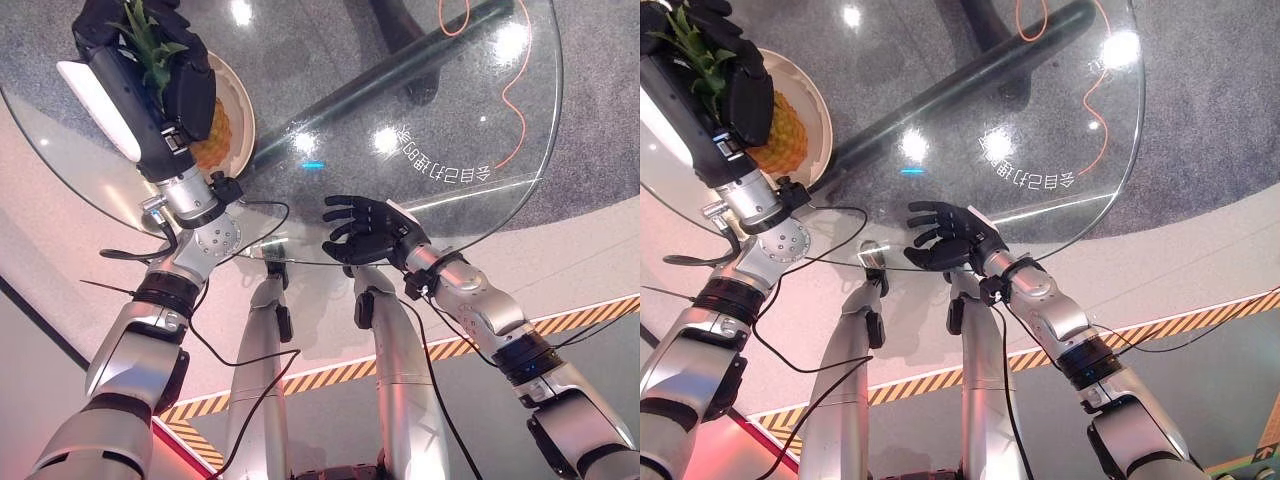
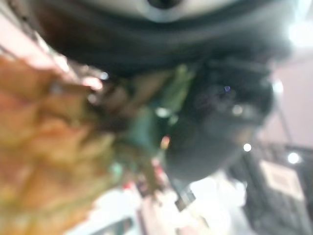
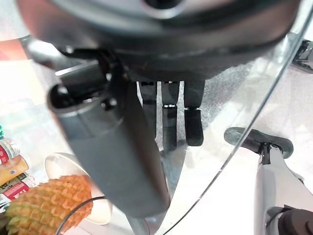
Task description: Pick up the fruit to the plate
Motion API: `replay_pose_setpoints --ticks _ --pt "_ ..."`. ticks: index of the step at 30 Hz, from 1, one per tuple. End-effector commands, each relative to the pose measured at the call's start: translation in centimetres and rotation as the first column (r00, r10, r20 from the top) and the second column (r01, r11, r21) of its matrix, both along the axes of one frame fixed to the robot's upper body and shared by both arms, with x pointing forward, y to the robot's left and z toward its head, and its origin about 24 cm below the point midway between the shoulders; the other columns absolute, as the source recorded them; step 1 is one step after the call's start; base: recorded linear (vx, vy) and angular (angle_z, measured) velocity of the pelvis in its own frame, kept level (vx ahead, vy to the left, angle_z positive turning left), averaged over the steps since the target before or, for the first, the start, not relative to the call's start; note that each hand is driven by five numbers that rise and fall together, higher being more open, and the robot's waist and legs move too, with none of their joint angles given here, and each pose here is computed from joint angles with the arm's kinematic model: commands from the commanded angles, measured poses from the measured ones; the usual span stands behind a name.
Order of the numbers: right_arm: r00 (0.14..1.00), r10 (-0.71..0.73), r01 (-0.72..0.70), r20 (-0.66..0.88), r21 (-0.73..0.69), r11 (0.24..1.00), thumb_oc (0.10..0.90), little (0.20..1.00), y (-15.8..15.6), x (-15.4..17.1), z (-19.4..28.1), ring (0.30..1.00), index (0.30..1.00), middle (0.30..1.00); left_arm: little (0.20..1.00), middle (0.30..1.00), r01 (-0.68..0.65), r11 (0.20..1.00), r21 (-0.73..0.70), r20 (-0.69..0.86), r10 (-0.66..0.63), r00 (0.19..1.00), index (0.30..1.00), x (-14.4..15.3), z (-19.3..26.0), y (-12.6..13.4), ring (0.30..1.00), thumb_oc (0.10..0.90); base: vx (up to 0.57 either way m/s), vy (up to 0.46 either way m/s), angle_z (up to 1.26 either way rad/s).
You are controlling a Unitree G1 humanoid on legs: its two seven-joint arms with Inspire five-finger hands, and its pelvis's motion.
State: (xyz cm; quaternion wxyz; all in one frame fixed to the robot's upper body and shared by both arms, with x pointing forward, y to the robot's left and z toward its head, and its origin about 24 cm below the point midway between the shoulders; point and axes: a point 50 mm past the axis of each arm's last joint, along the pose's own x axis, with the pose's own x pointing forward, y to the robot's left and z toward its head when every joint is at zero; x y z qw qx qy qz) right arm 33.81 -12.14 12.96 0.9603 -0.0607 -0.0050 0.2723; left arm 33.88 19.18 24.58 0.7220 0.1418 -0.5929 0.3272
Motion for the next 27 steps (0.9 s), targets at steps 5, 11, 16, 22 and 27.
replay_pose_setpoints --ticks 5,11,16,22,27 --pt "1.0 0.021 -0.021 0.0 0.001 1.0 0.8 0.9 0.9 -0.3 -0.48 0.9 0.9 0.9 0.2 0.3 0.038 0.992 -0.121 0.191 -0.014 0.982 0.3 -1.06 2.9 0.52 0.3 0.1 0.0 0.0 0.0" --pt "1.0 0.024 -0.024 0.002 0.005 1.0 0.8 0.9 0.75 -0.31 -0.62 0.9 0.9 0.9 0.345 0.425 0.021 0.992 -0.125 0.181 0.002 0.984 0.425 -0.98 2.73 0.71 0.425 0.245 0.0 0.0 0.0" --pt "1.0 0.028 -0.028 0.002 0.005 1.0 0.8 0.9 0.75 -0.27 -0.46 0.9 0.9 0.9 0.9 0.9 0.014 0.993 -0.119 0.171 0.006 0.985 0.9 -0.91 2.71 0.82 0.9 0.8 0.0 0.0 0.0" --pt "1.0 0.03 -0.03 -0.001 0.006 1.0 0.8 0.9 0.84 -0.5 -0.7 0.9 0.9 0.9 0.9 0.9 0.005 0.994 -0.109 0.16 0.013 0.987 0.9 -0.96 2.54 0.93 0.9 0.8 0.0 0.0 0.0" --pt "0.999 0.034 -0.034 0.0 0.012 0.999 0.8 0.9 1.06 -0.69 -0.84 0.9 0.9 0.9 0.9 0.9 0.001 0.995 -0.099 0.137 0.013 0.99 0.9 -0.96 2.06 1.06 0.9 0.8 0.0 -0.007 0.0"
